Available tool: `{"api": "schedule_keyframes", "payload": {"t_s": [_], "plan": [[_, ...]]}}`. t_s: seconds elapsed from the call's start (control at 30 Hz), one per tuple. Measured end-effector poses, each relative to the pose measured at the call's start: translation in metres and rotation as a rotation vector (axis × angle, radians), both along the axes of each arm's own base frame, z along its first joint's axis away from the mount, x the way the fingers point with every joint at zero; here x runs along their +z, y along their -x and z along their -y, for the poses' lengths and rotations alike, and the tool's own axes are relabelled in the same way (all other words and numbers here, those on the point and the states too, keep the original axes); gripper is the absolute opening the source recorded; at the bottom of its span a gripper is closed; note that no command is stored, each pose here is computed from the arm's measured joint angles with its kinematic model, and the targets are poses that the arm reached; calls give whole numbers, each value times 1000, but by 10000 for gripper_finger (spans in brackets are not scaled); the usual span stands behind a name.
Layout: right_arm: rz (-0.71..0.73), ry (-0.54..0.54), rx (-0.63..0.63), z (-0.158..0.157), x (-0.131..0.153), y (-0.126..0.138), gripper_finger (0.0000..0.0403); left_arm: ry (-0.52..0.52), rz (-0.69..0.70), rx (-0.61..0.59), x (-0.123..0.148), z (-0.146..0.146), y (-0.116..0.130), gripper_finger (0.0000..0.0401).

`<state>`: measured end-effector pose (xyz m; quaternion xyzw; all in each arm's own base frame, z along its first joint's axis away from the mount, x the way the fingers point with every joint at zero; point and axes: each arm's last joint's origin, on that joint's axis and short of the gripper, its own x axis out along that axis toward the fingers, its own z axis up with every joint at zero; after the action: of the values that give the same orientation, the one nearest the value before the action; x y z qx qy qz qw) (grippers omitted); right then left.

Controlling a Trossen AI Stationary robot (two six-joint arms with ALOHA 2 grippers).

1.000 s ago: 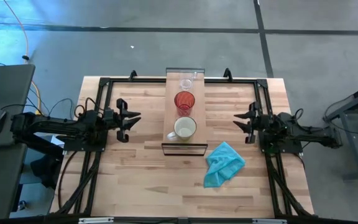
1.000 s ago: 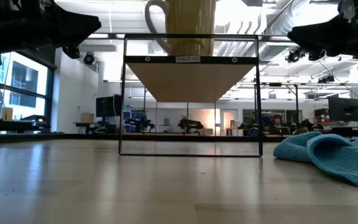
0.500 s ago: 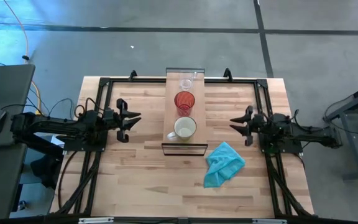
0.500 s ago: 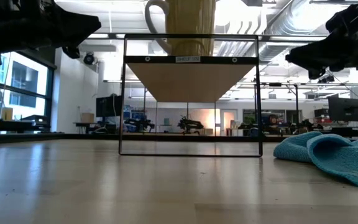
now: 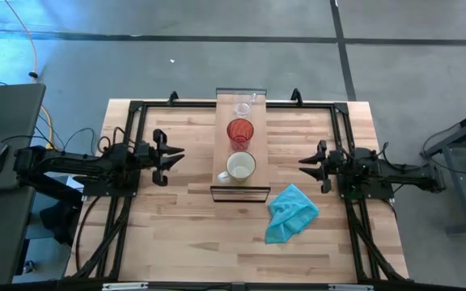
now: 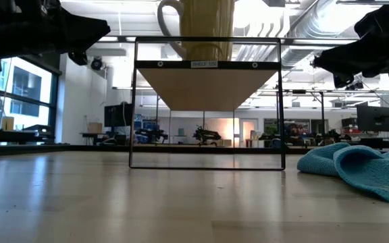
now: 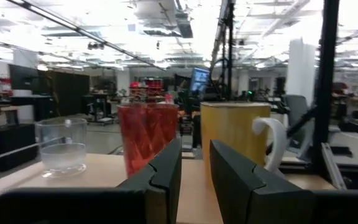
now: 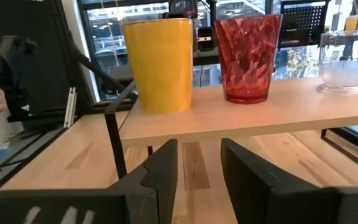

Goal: Stack small to large cups/mugs on shelf
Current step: Return to Home Position

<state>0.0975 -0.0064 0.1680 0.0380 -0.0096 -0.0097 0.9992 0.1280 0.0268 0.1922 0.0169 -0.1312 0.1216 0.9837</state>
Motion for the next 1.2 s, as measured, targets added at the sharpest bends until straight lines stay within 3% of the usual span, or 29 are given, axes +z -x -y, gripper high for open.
{"api": "schedule_keyframes", "payload": {"t_s": [0.33,0.9,1.07,1.2], "plan": [[-6,120,-10,0,0,0,116,18,-70,-69,-7,2,-2,74],[-6,77,-9,0,0,0,116,62,-251,-66,-25,1,-4,74],[-6,77,-9,0,0,0,116,57,-226,-66,-22,1,-4,74],[-7,77,-9,0,0,0,116,-3,-94,-68,-9,2,-2,74]]}}
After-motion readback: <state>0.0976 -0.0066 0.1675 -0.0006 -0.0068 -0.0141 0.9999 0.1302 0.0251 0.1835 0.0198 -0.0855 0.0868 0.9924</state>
